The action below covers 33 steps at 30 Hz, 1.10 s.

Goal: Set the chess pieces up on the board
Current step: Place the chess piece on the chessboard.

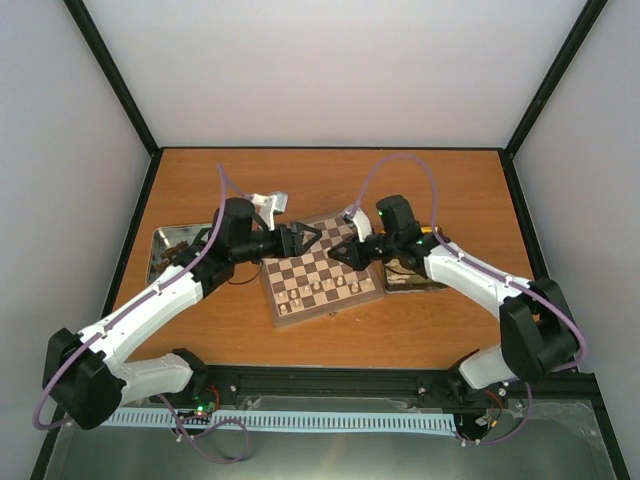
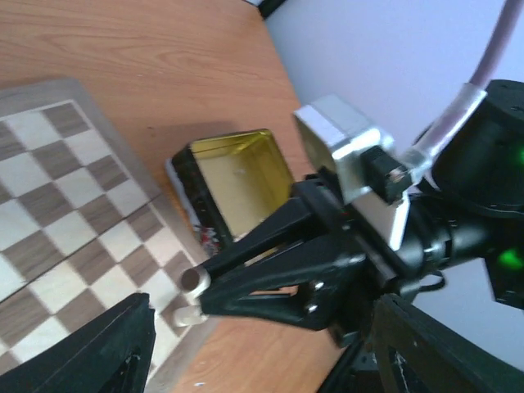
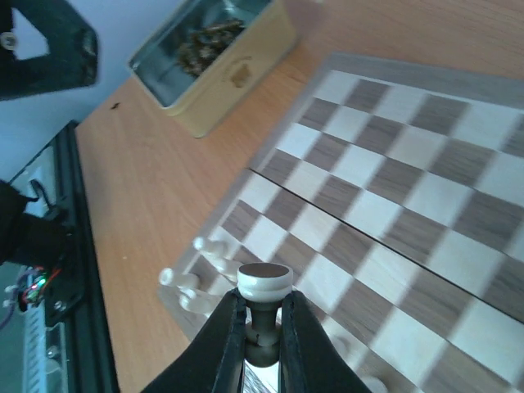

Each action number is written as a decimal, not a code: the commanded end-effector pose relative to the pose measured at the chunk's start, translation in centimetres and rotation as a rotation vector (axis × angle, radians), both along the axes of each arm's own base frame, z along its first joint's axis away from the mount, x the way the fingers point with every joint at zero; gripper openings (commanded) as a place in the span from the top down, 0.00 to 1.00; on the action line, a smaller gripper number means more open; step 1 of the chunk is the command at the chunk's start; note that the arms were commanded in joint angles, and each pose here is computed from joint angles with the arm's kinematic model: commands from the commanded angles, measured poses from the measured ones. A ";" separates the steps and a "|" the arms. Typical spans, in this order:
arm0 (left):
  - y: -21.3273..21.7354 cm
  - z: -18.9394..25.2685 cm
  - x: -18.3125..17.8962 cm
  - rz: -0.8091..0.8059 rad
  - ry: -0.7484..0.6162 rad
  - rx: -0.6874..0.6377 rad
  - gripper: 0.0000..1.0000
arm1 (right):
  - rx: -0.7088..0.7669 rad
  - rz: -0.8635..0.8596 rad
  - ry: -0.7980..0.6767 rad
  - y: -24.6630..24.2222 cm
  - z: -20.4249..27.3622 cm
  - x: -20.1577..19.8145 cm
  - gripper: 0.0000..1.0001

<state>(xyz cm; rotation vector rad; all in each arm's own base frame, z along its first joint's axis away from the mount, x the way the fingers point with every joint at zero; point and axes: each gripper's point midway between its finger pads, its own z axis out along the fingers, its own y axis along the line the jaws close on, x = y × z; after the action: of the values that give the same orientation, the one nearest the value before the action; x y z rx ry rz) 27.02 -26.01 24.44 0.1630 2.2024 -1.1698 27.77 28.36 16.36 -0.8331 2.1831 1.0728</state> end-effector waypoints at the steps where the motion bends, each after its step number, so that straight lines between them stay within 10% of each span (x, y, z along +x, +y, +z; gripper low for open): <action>1: -1.6 3.4 -0.3 -0.086 -0.013 -0.120 0.26 | 0.077 0.139 -0.076 3.2 2.6 -0.7 0.93; 9: 1.6 -3.3 1.8 0.131 0.194 -0.076 0.37 | 0.147 0.147 -0.097 5.7 4.2 -0.2 0.93; 21: 0.2 -2.1 1.5 0.040 0.201 -0.200 0.40 | 0.152 0.154 -0.104 7.0 4.3 -0.1 0.93; 33: -0.3 -2.8 0.9 0.000 0.233 -0.209 0.69 | 0.167 0.127 -0.122 7.4 5.2 0.2 0.93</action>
<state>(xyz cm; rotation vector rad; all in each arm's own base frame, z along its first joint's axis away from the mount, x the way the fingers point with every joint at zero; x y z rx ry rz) 28.34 -25.54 20.85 -0.1142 2.2714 -1.4104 27.57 34.79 19.68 -0.9487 2.0031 1.2208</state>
